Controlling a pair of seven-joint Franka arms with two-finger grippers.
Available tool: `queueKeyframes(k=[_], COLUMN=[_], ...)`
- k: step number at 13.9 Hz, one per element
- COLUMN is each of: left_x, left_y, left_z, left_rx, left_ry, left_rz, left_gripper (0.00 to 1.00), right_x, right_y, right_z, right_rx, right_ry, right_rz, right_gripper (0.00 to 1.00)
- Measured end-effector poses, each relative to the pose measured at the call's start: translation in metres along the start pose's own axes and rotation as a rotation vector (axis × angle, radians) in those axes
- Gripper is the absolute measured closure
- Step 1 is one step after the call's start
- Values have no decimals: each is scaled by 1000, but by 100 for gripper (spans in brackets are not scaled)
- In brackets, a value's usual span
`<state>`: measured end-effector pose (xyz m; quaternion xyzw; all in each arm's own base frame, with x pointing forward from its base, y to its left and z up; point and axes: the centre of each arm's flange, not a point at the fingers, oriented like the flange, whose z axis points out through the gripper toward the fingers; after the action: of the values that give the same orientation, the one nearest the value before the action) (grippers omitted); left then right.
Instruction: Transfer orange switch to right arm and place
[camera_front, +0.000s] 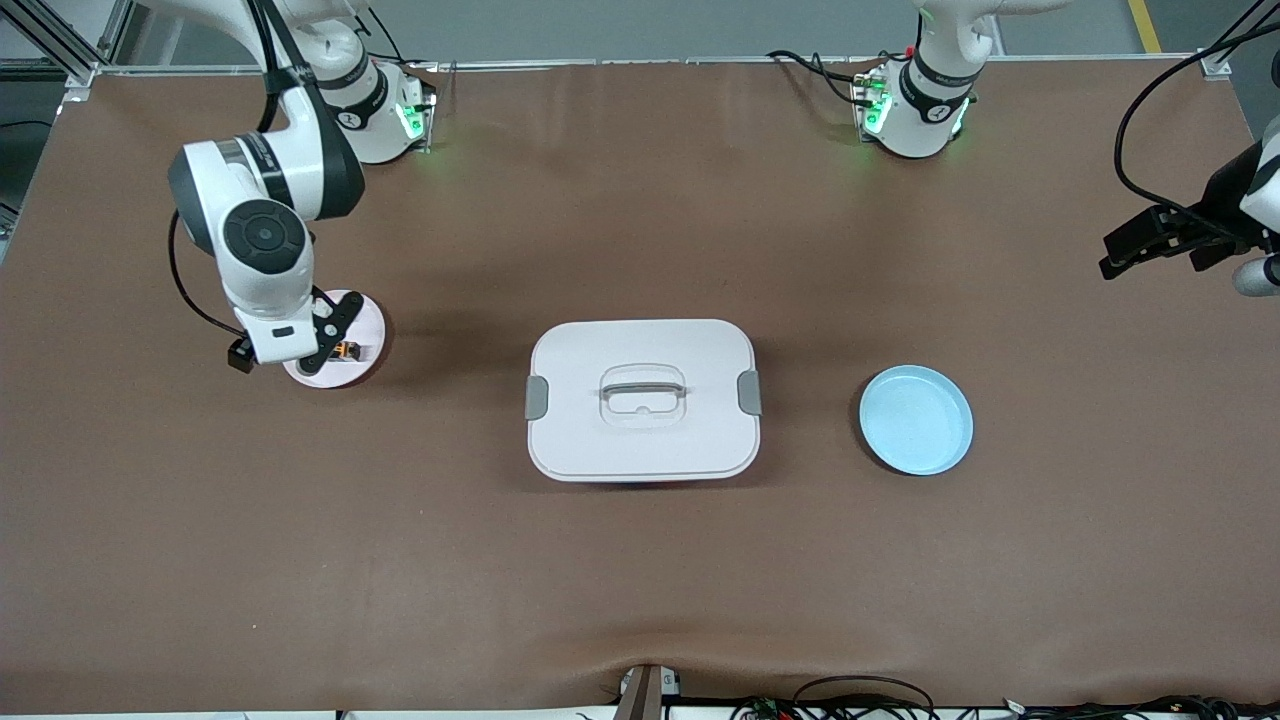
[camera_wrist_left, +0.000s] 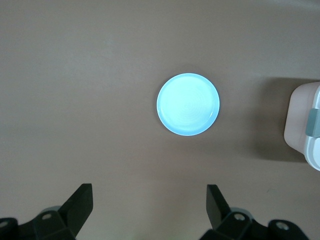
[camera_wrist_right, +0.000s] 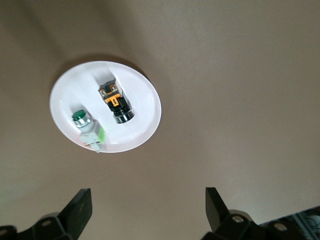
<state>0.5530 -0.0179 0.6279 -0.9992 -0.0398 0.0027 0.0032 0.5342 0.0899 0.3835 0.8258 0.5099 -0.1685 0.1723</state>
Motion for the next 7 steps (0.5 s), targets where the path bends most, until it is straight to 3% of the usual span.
queueKeyframes(k=[5, 7], left_x=[0, 0], left_y=[1, 3], left_z=[0, 0], left_rx=[0, 0], left_ry=[0, 0], left_rz=[3, 5], left_gripper=[0, 0], right_x=[-31, -55], right_y=[29, 49], right_z=[-56, -70], right_rx=[130, 188], right_ry=[88, 156], right_rz=[138, 217], right_gripper=[0, 0])
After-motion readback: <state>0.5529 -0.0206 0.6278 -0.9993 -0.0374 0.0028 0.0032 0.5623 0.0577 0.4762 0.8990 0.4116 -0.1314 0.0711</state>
